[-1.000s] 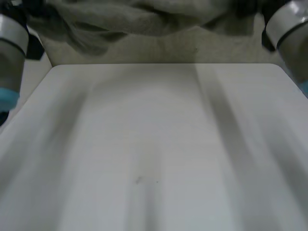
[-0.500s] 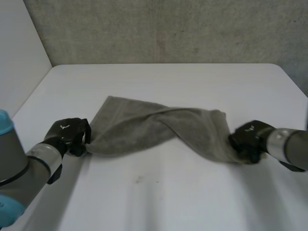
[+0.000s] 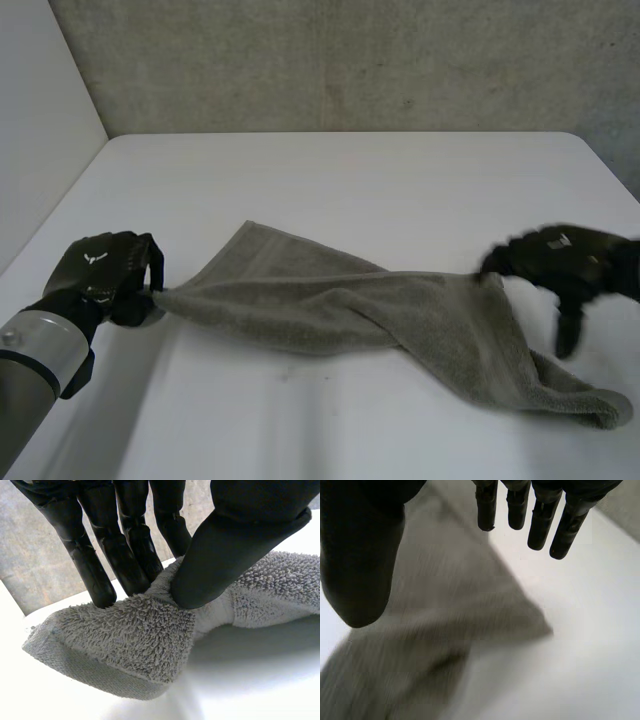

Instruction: Fold the towel.

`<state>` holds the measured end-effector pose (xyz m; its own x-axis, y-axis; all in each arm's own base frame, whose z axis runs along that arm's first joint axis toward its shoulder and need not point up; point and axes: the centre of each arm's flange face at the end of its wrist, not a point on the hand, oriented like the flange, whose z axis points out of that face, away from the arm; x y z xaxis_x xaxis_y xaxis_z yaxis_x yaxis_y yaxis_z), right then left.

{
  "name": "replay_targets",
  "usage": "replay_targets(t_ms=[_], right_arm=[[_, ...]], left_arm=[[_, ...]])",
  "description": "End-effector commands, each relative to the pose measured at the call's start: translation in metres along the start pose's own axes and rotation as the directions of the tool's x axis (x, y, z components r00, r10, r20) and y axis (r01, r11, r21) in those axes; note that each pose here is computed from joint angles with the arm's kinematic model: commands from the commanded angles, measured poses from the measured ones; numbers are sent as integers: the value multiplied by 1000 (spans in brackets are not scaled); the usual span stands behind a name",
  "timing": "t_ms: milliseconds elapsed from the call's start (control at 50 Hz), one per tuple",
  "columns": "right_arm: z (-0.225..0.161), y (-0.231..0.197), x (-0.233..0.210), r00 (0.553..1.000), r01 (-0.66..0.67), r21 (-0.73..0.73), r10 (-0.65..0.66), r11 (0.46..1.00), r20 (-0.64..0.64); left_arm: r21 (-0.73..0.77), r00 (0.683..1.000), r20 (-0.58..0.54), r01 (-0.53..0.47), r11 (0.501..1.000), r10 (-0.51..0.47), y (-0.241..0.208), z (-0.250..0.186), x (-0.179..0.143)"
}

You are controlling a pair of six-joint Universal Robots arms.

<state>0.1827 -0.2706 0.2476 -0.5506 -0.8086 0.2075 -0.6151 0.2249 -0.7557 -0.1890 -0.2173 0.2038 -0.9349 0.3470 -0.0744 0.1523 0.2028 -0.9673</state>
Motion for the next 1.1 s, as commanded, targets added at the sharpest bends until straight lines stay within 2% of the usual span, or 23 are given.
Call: replay_targets(t_ms=[20,60,180,220,380,560,1100], right_arm=[[50,-40,-11,983,-181,103,178,978,42],[73,-46,-13,974,-225,107,223,968,34],[111,-53,-26,978,-207,107,207,972,11],[135,-51,-31,980,-192,100,195,976,-21],[176,-34,-42,981,-189,59,191,980,-39],[182,-26,-63,985,-175,19,175,984,5],[164,-14,-77,985,-164,-63,167,984,53]], left_arm=[[27,1000,3,-4,1000,4,-8,3,-1],[40,1000,3,-6,999,6,-12,4,-1],[53,1000,4,-8,999,8,-17,4,-2],[69,1000,3,-11,998,11,-20,2,-1],[124,1000,13,-16,992,14,-33,-3,-2],[170,1000,19,-21,985,19,-46,-5,-4],[288,999,44,-32,957,20,-87,6,-13]])
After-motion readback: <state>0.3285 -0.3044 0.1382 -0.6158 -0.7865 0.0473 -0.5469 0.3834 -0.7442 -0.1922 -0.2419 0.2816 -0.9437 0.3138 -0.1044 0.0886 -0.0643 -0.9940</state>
